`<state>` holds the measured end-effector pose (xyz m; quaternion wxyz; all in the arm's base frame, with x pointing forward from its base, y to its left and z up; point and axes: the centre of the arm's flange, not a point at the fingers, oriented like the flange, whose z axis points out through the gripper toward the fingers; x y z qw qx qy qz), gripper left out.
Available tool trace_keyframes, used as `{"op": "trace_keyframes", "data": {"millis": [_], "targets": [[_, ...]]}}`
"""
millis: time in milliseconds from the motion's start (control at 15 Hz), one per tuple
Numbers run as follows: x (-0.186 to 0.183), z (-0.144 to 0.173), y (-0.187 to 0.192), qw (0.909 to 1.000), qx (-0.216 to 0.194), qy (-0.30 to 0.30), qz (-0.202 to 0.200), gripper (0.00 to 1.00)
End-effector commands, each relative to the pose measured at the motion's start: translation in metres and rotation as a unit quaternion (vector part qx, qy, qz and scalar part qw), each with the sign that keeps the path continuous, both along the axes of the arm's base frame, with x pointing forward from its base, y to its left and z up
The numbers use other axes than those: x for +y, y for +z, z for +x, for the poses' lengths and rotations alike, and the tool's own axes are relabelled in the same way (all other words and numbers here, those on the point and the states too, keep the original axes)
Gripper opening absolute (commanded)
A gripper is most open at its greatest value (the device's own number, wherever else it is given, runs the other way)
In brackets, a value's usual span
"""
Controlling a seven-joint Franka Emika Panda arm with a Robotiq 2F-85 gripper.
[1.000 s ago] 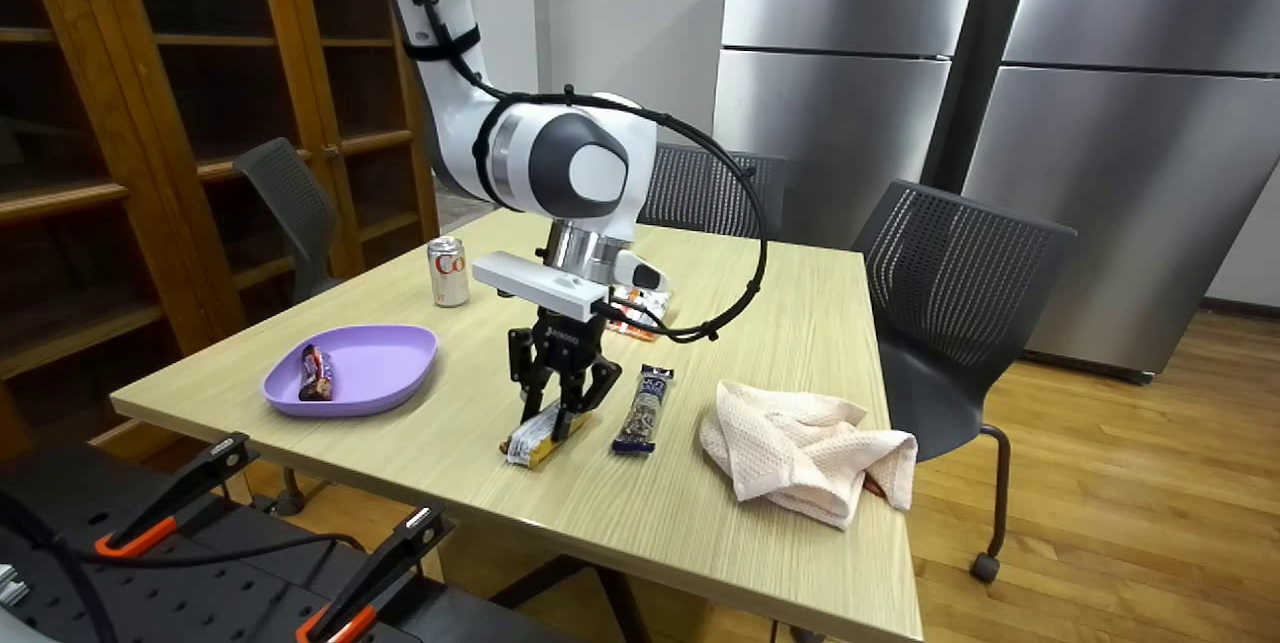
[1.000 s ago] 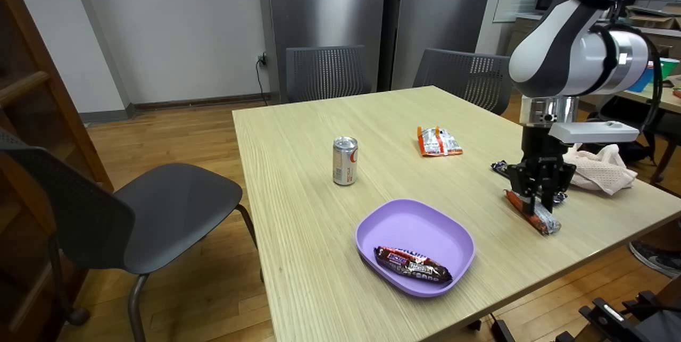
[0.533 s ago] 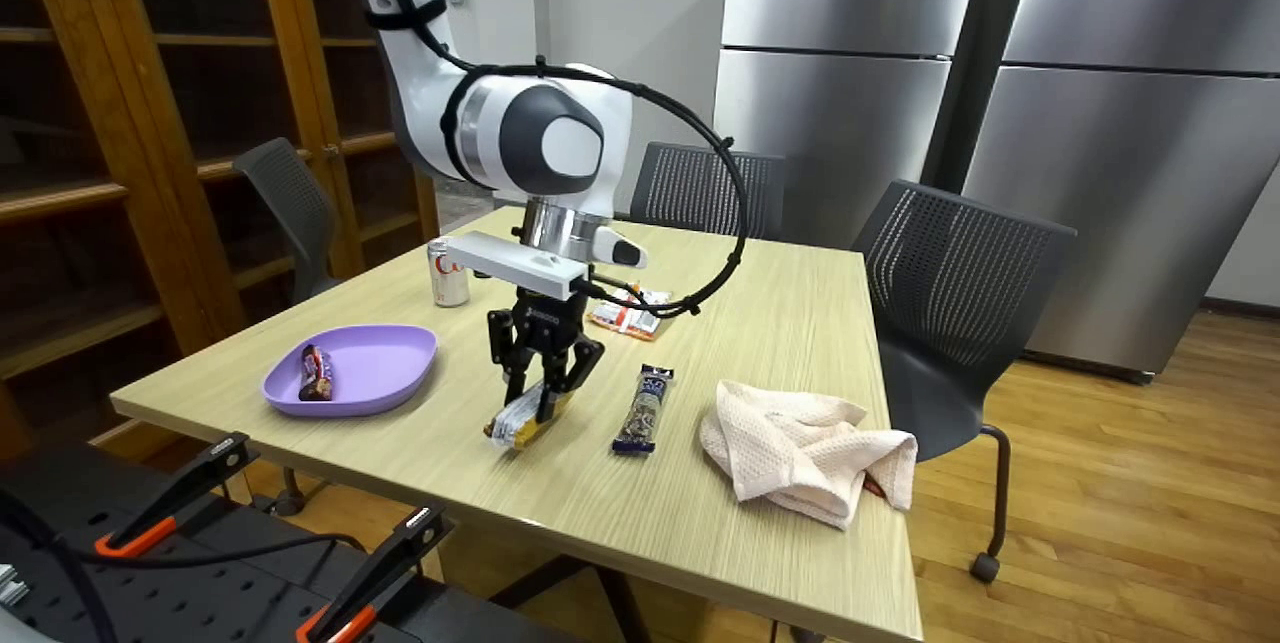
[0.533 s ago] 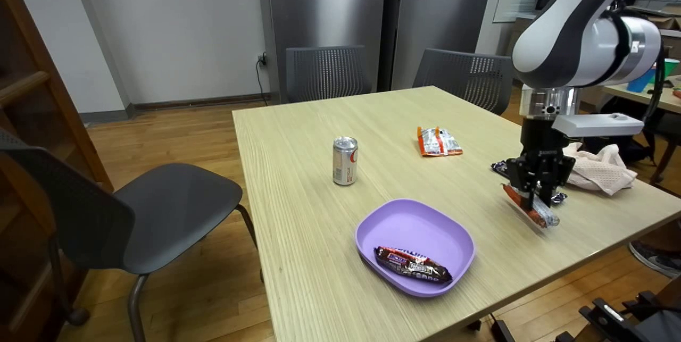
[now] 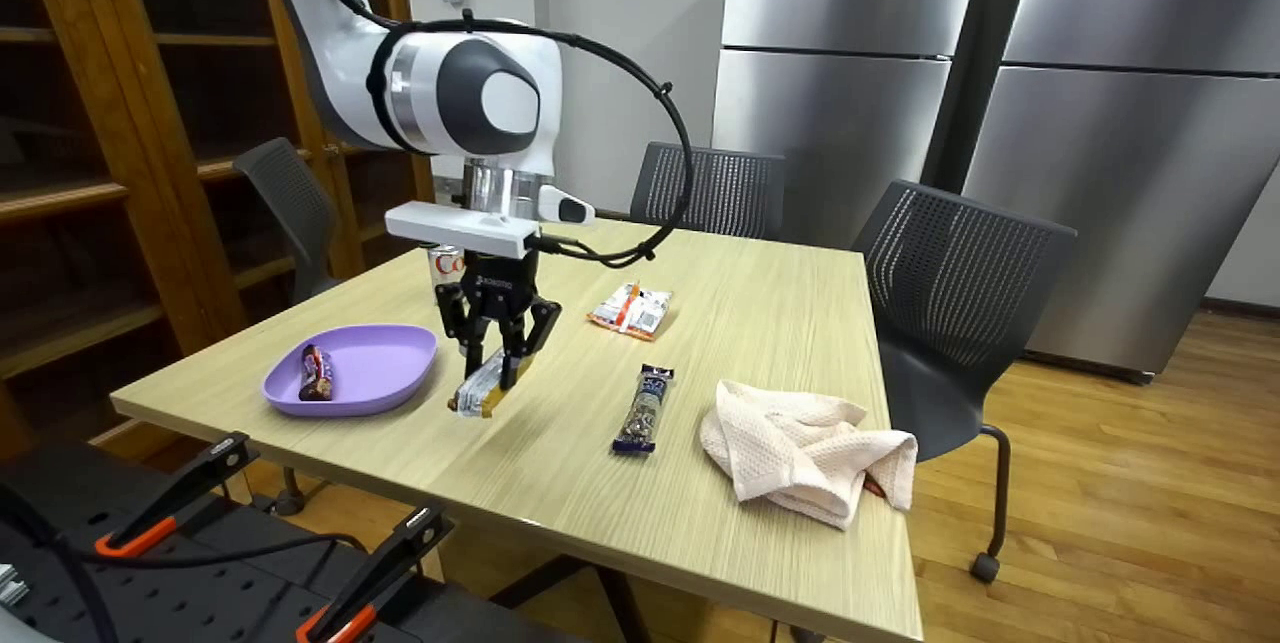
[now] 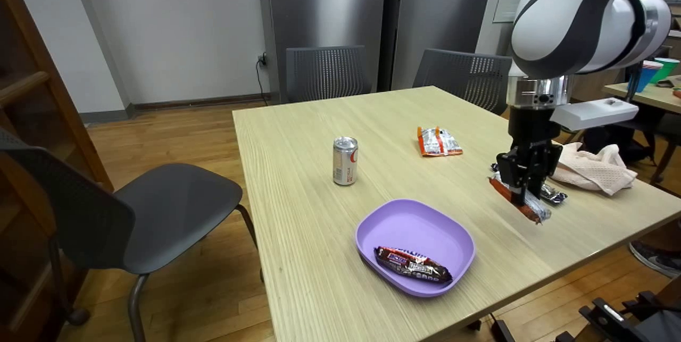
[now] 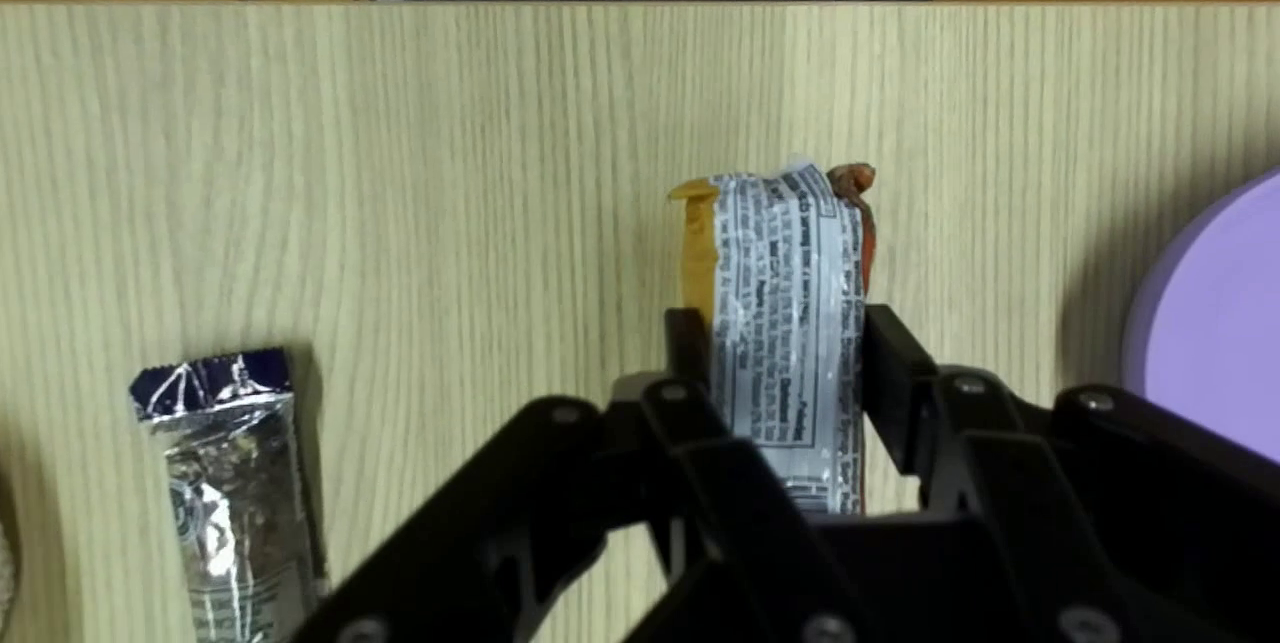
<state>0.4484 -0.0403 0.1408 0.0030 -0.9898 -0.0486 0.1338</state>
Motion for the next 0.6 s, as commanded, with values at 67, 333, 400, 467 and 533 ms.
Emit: {"op": "trace_keyframes", "data": {"millis": [67, 333, 400, 467, 533], "targets": [[0.04, -0.015, 0.024, 0.9988, -0.022, 0.04, -0.019, 0.17], [0.076, -0.017, 0.028, 0.9967, -0.029, 0.072, -0.024, 0.17], [0.085, -0.017, 0.029, 0.9961, -0.03, 0.079, -0.024, 0.17], [0.092, -0.017, 0.029, 0.9956, -0.031, 0.085, -0.024, 0.17], [0.1, -0.016, 0.029, 0.9951, -0.032, 0.091, -0.024, 0.17]]}}
